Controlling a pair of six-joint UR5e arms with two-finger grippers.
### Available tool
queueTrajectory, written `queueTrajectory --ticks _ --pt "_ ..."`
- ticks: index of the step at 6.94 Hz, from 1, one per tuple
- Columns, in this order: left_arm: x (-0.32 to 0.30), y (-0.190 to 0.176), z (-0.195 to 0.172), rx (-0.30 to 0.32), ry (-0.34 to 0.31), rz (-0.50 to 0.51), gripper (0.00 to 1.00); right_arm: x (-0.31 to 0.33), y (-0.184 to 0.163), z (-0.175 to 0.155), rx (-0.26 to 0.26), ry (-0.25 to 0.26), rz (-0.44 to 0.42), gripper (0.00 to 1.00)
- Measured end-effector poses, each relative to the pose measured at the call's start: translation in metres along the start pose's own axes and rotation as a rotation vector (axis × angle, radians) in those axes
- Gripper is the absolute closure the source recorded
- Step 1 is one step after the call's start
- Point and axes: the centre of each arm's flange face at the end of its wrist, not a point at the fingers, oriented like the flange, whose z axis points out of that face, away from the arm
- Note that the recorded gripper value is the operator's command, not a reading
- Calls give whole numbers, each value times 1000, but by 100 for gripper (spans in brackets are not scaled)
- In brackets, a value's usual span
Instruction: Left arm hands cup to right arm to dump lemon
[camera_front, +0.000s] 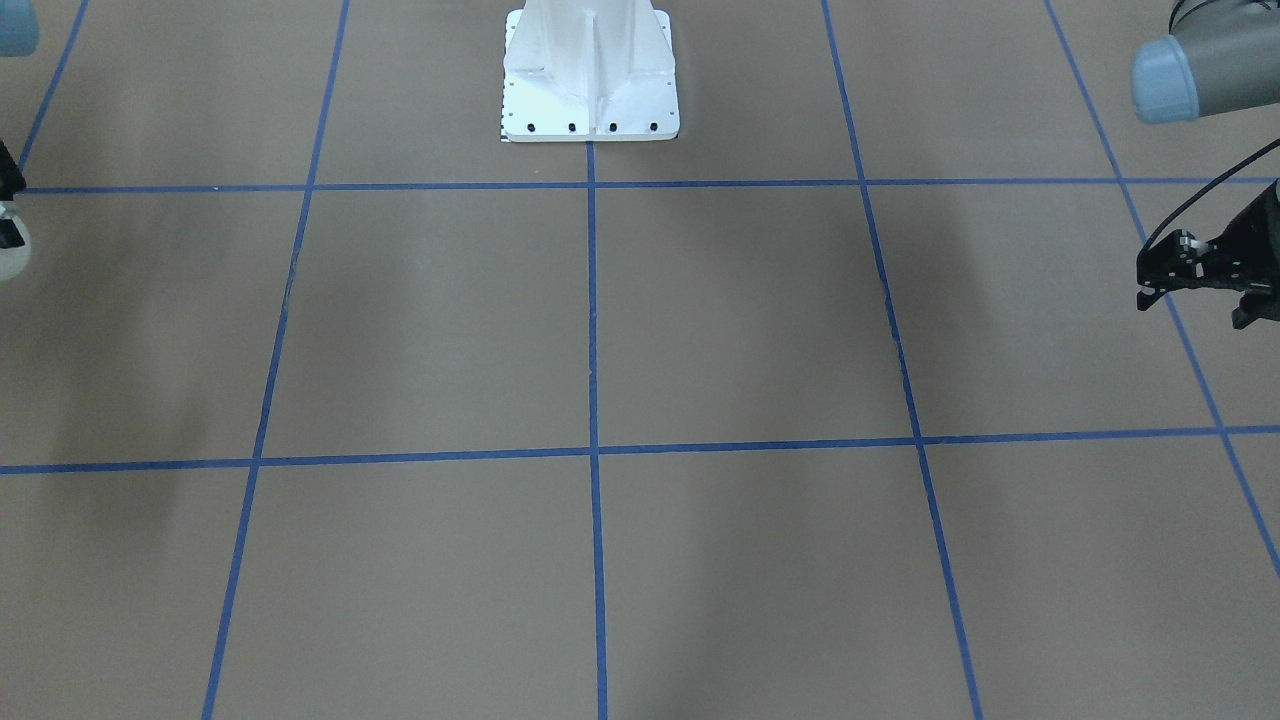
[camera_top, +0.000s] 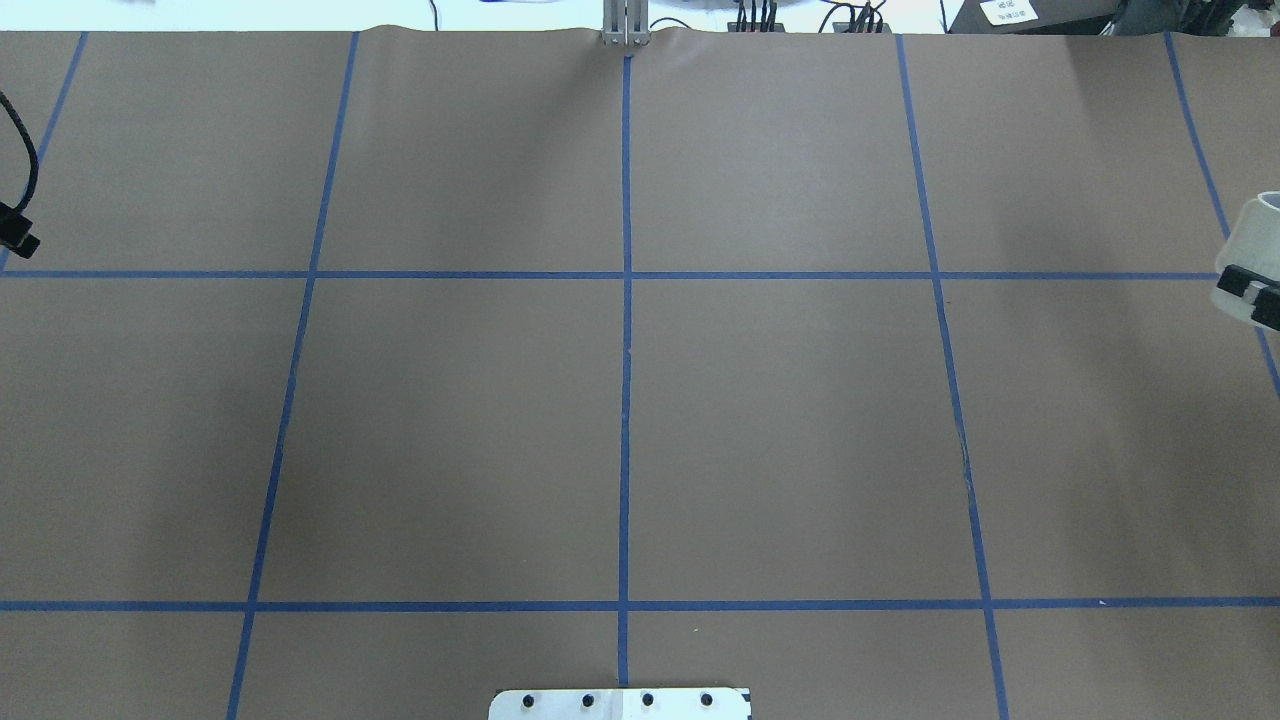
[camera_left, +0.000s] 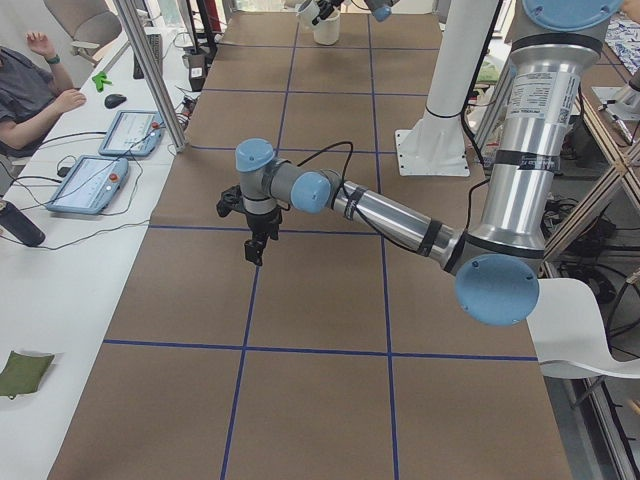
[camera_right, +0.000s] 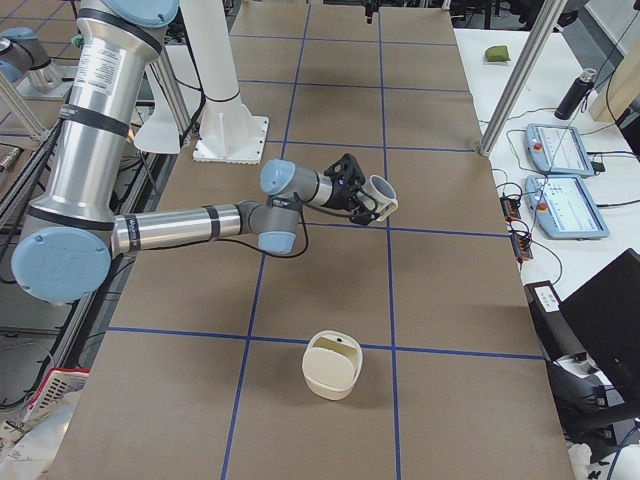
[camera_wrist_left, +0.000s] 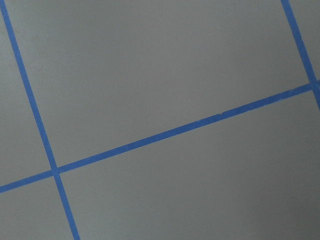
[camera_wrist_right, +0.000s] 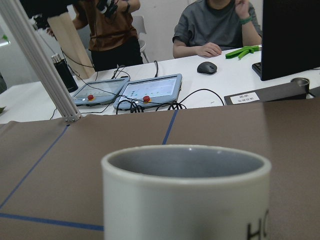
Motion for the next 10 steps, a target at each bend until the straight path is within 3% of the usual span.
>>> queueTrajectory --ticks 3,5,10 --pt "2 -2 -2 4 1 -2 0 105 47 -59 93 -117 368 87" --pt "4 -2 -4 9 1 1 0 136 59 -86 127 -175 609 86" --pt "6 -3 -7 14 4 -4 0 153 48 -102 167 -342 1209 83"
